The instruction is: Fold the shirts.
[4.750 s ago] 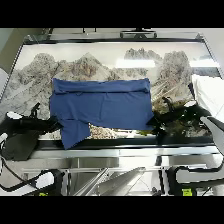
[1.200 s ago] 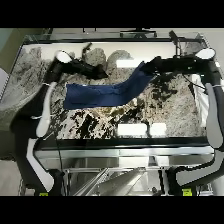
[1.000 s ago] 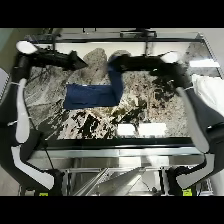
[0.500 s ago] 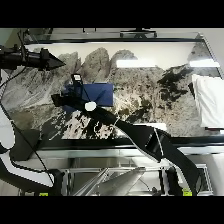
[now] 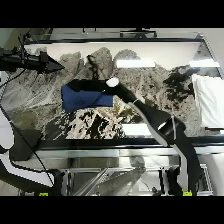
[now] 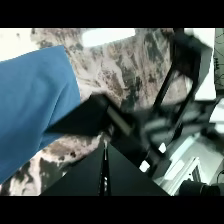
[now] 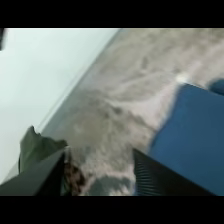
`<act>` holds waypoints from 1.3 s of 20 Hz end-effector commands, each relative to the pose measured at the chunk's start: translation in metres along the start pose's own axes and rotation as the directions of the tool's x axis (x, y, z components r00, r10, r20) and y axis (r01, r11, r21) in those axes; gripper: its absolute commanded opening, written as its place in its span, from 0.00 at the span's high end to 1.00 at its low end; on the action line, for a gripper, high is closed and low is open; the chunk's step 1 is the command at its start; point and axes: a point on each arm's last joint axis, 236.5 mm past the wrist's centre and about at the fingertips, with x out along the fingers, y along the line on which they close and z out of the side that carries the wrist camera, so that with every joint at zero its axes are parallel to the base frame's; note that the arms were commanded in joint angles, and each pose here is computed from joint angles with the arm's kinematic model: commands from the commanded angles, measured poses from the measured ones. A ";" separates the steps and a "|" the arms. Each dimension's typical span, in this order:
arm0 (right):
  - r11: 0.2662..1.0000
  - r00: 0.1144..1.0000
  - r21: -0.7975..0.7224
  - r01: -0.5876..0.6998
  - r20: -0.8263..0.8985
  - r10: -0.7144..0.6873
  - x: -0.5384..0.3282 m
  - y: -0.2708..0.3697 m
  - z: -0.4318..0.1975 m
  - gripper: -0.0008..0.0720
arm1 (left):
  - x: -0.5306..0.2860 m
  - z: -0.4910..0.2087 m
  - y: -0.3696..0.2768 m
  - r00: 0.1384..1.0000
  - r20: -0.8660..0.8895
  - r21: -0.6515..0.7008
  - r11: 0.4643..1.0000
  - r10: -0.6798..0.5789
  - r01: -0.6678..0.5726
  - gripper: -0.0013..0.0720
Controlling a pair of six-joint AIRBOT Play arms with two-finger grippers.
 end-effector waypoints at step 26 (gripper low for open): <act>0.927 0.927 0.252 0.278 -0.323 -0.190 -0.110 -0.107 -0.030 0.95 | 0.016 -0.009 -0.015 0.999 -0.049 0.088 0.996 -0.020 0.024 0.97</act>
